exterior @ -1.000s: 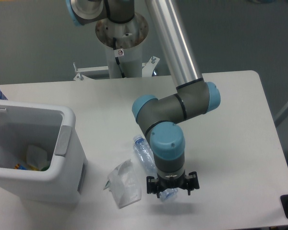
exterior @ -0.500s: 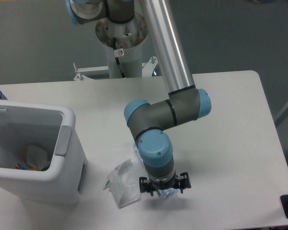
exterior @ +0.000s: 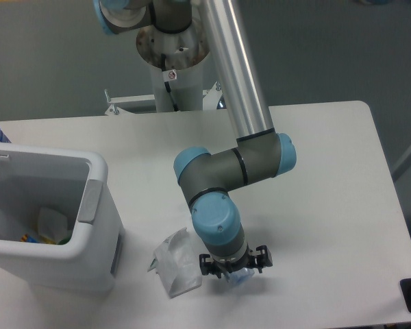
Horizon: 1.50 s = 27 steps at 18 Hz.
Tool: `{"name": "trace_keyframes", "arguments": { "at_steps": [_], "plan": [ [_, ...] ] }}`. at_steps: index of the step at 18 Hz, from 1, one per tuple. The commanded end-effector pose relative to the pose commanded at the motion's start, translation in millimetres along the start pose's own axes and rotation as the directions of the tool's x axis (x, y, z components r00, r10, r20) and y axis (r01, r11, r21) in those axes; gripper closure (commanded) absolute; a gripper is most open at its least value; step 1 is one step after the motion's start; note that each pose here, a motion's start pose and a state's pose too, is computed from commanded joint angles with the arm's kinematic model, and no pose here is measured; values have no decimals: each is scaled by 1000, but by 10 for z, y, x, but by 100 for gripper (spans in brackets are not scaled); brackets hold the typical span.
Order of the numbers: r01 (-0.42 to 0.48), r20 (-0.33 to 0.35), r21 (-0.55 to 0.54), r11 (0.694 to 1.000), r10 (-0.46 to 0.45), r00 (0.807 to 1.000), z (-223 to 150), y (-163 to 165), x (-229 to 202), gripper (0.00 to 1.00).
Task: Place the trash in the trash can
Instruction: 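Close the gripper on the bottle's body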
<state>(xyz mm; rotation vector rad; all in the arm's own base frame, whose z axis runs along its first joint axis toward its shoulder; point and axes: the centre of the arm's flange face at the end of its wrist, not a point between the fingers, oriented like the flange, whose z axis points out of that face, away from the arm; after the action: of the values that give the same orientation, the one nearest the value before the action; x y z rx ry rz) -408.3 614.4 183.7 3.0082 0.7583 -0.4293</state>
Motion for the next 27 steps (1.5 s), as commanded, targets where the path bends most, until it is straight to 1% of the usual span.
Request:
{"name": "trace_keyframes", "arguments": {
  "at_steps": [3,5,8,10,12,16,21,23,27],
  "plan": [
    [0,0,5,1000,0,1000,-27,-6,-7,1],
    [1,-3,12,1000,-1,1000,-56,-21,-14,10],
    [3,-10,15,1000,-3,1000,-77,-22,-11,33],
    [6,-11,20,1000,-5,1000,-104,-28,-18,43],
    [16,-19,26,1000,-15,1000,-132,-35,-18,48],
    [27,-48,54,998,-25,999,-240,-70,-54,51],
    [64,-122,100,993,-52,991,-444,-66,-243,52],
    [93,-170,133,987,-70,983,-580,-73,-387,51],
    [173,-289,198,965,-112,951,-900,-65,-657,51]
  ]
}}
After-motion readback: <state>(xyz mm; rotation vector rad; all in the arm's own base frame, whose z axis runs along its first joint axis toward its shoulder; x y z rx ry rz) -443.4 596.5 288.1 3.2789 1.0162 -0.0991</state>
